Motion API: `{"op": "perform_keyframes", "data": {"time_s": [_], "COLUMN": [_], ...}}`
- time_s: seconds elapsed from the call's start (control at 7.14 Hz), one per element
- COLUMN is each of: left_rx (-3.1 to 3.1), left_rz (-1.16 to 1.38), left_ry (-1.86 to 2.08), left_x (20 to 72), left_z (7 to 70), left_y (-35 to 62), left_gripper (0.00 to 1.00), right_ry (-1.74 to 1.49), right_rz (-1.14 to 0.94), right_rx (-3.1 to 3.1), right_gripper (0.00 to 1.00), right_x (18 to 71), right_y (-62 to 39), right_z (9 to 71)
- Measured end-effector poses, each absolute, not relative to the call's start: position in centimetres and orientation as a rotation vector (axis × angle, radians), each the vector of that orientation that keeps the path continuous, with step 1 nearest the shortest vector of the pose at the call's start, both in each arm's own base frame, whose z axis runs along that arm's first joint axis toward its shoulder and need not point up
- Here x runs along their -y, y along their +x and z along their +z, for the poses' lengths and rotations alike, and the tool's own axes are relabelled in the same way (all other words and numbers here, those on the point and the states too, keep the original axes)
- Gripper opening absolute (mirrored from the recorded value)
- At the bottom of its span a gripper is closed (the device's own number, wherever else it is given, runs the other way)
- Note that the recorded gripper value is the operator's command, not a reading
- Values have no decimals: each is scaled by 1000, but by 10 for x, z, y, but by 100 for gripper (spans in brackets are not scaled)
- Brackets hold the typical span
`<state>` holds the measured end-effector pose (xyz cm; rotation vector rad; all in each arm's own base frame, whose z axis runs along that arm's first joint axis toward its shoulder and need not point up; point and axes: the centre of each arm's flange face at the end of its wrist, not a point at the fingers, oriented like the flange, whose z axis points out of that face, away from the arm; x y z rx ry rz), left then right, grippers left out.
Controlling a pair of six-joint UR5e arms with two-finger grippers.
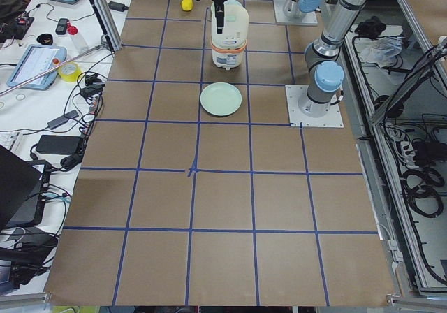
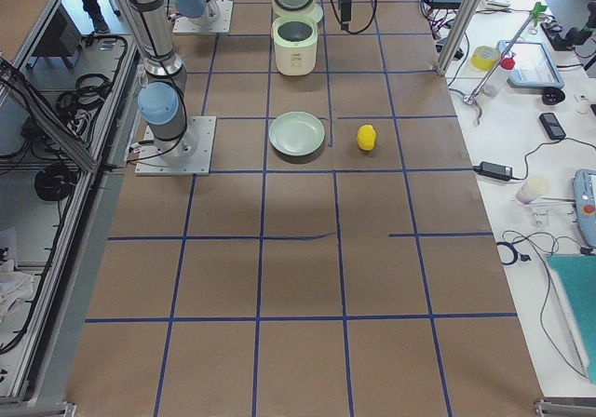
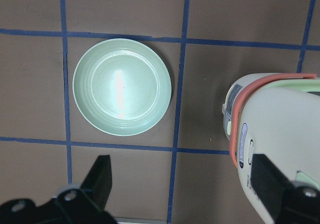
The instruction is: Press rice cooker button
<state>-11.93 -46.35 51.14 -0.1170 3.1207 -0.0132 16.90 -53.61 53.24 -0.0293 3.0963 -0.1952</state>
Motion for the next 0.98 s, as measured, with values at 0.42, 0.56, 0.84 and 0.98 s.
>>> {"op": "perform_keyframes", "data": {"time_s": [0.42, 0.56, 0.84, 0.98], "left_rx": [-3121, -3121, -3121, -3121], "left_rz": [-13, -13, -13, -13], "left_ry": [-116, -116, -117, -118], "left_x": [463, 464, 463, 463], "left_z": [511, 511, 511, 511], "left_y": [-119, -119, -119, -119], "left_gripper": [100, 100, 100, 100], "right_ry": [-7, -3, -3, -4], "right_rz": [-189, -188, -189, -189], "right_rx": [-3094, -3096, -3096, -3097], "right_gripper": [100, 100, 100, 100], "right_x": [507, 500, 498, 498], "right_y": [165, 164, 164, 163], "right_z": [535, 535, 534, 534]}}
